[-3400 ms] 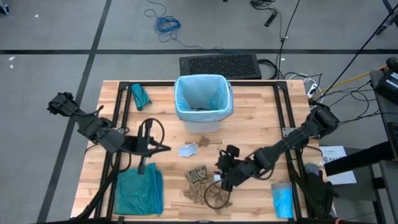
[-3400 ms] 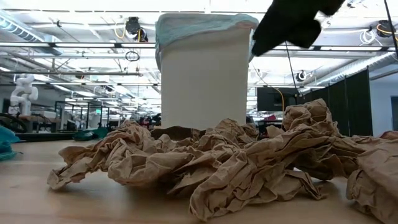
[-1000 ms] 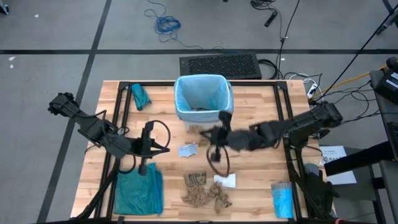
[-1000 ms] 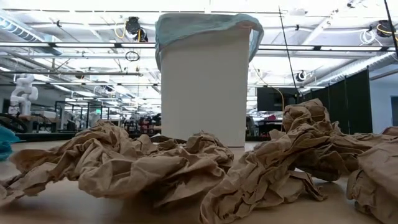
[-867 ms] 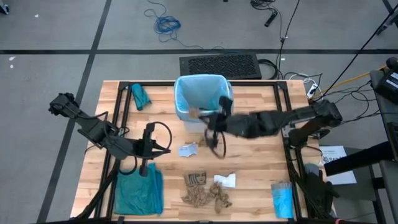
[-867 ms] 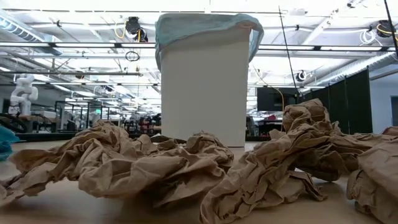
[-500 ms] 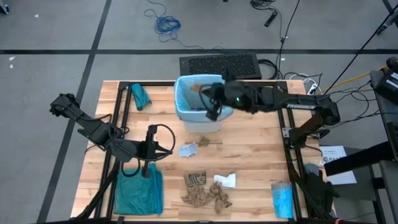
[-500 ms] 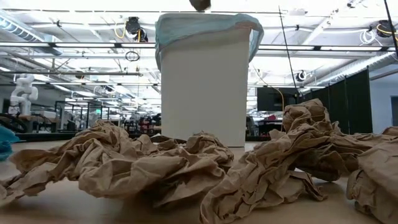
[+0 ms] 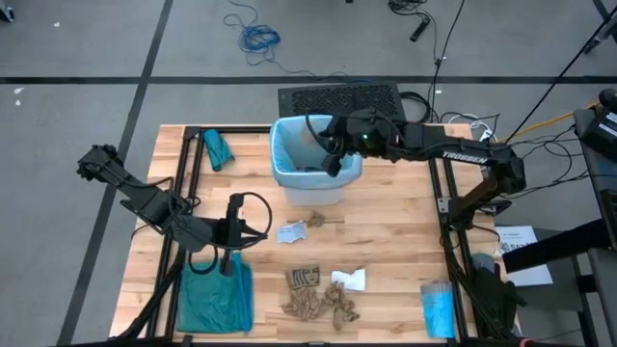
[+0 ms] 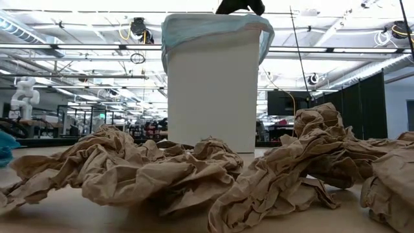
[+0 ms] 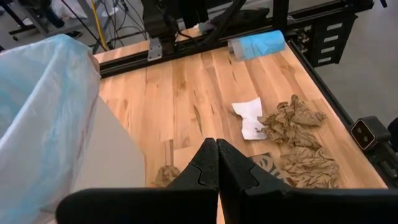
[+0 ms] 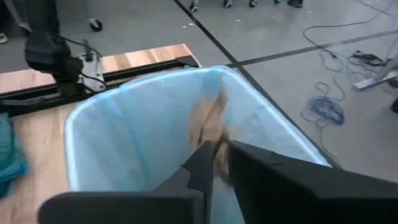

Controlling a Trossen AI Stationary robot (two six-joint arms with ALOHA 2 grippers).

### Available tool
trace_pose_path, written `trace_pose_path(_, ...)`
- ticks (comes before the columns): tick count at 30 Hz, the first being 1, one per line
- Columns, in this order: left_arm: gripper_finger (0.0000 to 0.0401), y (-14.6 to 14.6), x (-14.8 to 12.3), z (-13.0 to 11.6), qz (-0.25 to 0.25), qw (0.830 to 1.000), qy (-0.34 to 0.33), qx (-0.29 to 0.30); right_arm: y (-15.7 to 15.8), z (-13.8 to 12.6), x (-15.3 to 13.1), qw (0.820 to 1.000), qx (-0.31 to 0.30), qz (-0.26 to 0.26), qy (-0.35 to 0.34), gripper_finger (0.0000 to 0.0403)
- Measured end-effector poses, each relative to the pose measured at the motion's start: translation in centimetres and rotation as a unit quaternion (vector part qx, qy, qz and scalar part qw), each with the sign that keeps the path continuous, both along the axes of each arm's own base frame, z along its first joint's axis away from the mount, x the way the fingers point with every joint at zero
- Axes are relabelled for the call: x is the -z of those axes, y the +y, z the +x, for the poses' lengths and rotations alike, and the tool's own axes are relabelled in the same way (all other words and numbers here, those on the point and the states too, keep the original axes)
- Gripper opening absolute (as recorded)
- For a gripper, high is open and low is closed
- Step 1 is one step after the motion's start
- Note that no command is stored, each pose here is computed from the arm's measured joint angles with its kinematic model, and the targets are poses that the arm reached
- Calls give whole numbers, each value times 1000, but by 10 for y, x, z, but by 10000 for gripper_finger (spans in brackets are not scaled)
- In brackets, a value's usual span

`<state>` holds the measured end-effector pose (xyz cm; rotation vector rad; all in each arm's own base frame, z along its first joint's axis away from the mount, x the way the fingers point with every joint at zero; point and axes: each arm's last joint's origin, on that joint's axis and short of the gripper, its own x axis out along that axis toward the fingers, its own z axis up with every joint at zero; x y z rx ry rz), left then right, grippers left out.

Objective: Place trash/remove bag and relplace
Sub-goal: Put the brown paper napkin into the white trash bin, then adjust the white trash bin

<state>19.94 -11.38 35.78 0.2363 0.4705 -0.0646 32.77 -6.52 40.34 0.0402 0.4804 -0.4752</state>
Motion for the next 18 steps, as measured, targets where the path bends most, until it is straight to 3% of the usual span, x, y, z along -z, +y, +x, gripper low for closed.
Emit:
trace_pose_path(10,0,0,1,0,-9,1000,6,-6,9,0,2,999,-30,25,9,111)
trace_pose_path(18,0,1,26,-2,-8,999,47,-23,83,-14,23,983,-103,82,130,107)
